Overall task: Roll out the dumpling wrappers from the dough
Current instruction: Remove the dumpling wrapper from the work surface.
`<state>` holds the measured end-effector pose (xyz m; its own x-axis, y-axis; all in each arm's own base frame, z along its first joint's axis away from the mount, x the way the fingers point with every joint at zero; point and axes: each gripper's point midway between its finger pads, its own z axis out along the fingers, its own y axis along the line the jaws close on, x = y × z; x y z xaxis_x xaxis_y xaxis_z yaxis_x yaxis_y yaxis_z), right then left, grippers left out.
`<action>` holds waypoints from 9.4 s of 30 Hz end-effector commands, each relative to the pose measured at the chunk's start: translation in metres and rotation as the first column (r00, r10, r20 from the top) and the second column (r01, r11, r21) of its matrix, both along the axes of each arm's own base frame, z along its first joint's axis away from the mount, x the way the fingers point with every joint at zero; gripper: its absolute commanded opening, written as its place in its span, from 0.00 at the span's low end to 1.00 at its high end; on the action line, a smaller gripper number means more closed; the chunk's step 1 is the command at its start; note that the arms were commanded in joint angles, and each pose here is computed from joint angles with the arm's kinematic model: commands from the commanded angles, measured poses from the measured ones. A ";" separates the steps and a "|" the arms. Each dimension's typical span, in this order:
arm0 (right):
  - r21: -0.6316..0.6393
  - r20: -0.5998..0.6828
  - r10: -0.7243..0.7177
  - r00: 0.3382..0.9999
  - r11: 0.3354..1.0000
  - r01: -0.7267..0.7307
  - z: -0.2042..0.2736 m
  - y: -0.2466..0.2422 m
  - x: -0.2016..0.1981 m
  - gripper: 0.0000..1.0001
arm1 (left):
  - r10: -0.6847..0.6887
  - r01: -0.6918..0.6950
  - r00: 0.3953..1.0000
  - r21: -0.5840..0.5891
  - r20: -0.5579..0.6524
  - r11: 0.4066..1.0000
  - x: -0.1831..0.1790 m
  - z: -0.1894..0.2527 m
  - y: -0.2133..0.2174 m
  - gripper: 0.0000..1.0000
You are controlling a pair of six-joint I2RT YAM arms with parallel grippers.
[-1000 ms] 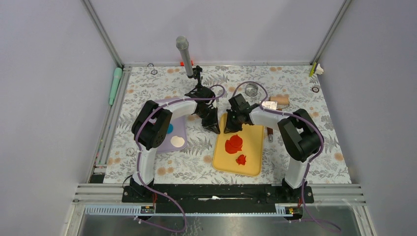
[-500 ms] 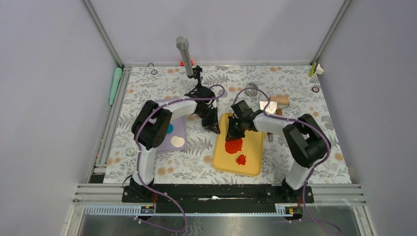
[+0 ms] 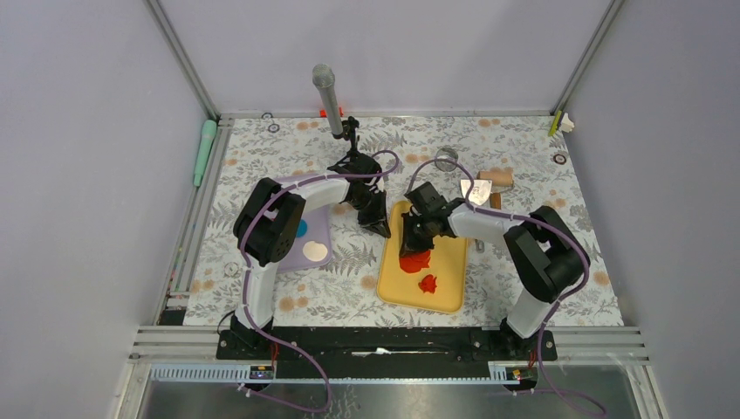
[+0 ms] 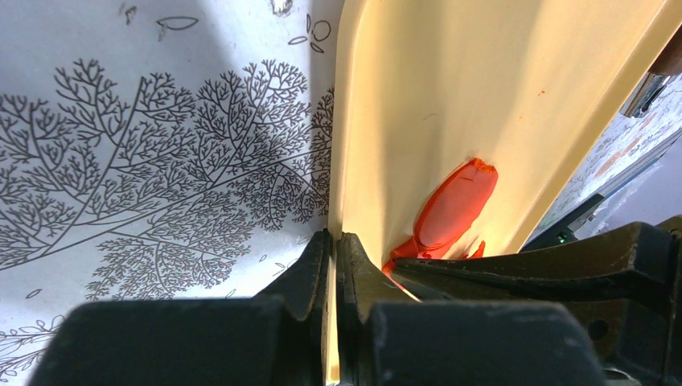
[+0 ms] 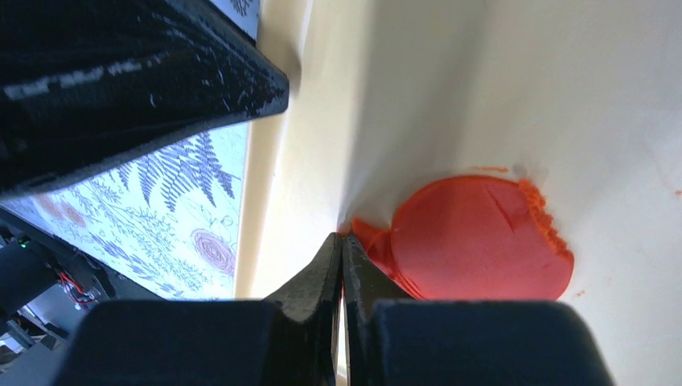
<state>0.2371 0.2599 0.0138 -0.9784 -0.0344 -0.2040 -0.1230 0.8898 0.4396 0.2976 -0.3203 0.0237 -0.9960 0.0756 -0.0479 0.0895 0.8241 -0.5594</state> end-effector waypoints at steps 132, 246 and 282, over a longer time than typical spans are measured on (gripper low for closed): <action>-0.210 0.198 -0.070 0.978 0.971 0.112 0.011 0.008 0.032 0.00 | -0.023 0.024 0.999 -0.016 0.047 1.000 0.008 -0.003 0.001 0.00; -0.181 0.245 -0.159 0.956 0.962 0.206 0.063 -0.080 -0.054 0.25 | -0.034 0.034 0.998 -0.005 0.049 0.999 0.013 -0.006 -0.002 0.00; -0.259 0.106 -0.018 0.994 0.965 0.045 -0.004 -0.040 -0.035 0.05 | -0.033 0.033 0.998 -0.009 0.044 0.999 0.011 -0.005 -0.002 0.00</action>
<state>0.2262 0.2416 0.0125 -0.9340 -0.0448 -0.3543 -0.1283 0.9680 0.2158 0.2936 -0.3251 0.0245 -0.9935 0.1060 -0.0421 0.1106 0.8061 -0.5814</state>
